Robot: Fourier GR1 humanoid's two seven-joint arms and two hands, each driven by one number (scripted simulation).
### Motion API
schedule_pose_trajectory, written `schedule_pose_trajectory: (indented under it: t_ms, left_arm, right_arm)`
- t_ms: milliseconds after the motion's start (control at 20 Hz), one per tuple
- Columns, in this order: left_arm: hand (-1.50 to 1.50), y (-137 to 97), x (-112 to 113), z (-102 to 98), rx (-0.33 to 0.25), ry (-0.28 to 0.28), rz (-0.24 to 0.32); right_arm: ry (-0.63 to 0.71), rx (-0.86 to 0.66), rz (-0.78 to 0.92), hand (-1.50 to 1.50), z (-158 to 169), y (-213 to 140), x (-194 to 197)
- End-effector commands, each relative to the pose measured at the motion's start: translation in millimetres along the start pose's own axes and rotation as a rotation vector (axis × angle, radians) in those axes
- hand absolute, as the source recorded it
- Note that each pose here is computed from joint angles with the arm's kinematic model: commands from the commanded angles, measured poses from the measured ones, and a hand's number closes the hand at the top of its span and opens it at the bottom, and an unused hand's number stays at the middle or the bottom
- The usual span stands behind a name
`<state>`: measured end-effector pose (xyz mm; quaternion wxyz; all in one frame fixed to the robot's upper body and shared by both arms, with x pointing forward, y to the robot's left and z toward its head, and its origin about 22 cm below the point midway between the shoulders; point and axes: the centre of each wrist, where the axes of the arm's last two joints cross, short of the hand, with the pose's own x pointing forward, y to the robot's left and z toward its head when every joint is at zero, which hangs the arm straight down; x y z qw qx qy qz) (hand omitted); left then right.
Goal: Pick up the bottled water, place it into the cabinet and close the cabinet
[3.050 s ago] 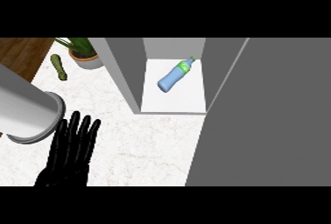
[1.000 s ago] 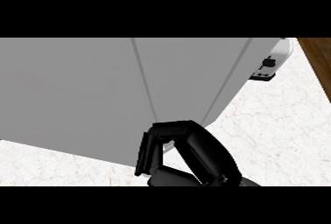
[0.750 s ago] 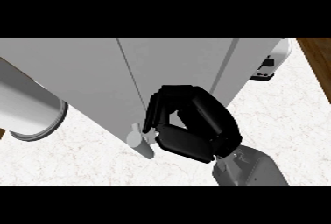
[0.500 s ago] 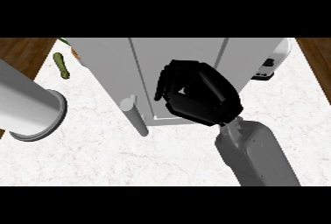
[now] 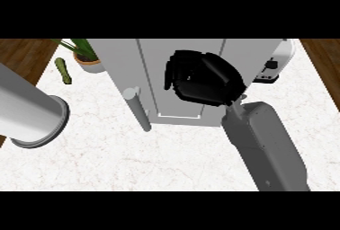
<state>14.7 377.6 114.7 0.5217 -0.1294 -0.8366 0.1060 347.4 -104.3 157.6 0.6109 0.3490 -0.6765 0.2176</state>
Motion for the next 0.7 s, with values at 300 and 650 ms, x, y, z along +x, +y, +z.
schedule_pose_trajectory:
  t_ms: [300, 650]
  left_arm:
    - [-1.50, 3.5, 2.5, -3.9, -0.022, 0.013, 0.021]
    - [-1.50, 4.1, 0.7, 0.4, -0.043, 0.038, 0.048]
  right_arm:
    - [0.025, -0.043, -0.019, 1.50, -44.8, -9.3, 14.8]
    - [0.025, 0.033, -0.039, 1.50, -52.8, -3.5, 23.2]
